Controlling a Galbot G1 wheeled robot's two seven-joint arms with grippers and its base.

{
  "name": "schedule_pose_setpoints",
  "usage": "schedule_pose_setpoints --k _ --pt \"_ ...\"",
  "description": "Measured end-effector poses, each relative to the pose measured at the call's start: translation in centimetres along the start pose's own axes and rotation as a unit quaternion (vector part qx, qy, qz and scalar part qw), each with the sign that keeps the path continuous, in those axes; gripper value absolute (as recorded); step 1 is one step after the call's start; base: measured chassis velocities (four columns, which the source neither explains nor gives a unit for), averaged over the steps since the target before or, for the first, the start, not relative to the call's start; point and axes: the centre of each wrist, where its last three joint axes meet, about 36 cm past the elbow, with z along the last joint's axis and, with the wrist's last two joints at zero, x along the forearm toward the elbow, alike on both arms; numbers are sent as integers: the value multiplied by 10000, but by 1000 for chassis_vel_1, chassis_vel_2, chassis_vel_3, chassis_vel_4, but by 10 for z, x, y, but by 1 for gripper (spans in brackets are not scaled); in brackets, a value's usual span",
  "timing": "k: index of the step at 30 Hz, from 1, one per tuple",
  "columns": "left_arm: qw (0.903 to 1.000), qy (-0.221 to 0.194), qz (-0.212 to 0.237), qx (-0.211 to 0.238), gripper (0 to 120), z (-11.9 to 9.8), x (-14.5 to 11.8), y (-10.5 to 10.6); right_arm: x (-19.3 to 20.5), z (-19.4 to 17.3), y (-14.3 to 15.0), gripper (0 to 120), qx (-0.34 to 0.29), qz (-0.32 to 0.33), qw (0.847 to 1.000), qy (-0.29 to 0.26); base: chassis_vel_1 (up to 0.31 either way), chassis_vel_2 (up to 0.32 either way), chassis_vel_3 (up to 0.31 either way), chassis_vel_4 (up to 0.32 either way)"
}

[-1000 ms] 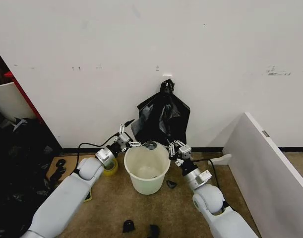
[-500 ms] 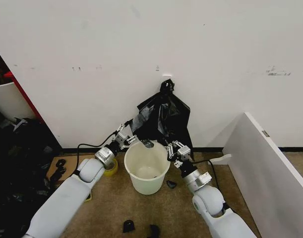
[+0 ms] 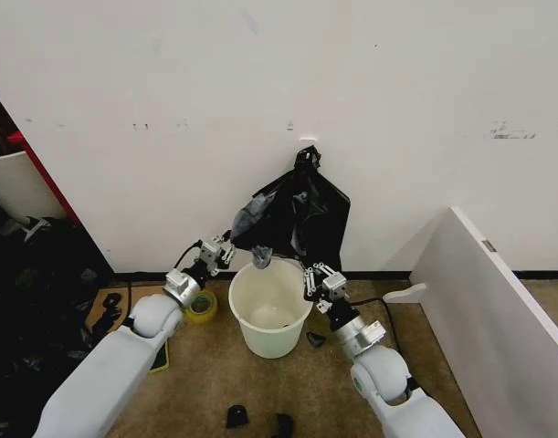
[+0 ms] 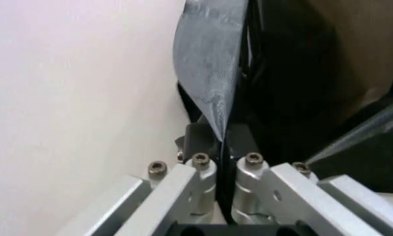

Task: Place the garbage bag over the trash bin.

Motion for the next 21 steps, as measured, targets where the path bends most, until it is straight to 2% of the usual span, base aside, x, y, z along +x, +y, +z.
schedule_pose_setpoints --k 4,11,17,21 --pt "9995 -26 -309 -15 0 -10 30 -3 17 -4 13 0 127 -12 9998 123 0 0 0 0" --pt "9977 -226 -595 217 0 -29 48 -28 66 -26 44 0 240 -14 9988 429 0 0 0 0" --pt "9945 -563 -657 592 0 -52 59 -51 76 -50 57 0 175 -59 9997 127 0 0 0 0" --pt "9880 -938 -631 1057 0 -76 63 -72 70 -69 63 0 -28 -323 9986 -408 0 0 0 0"
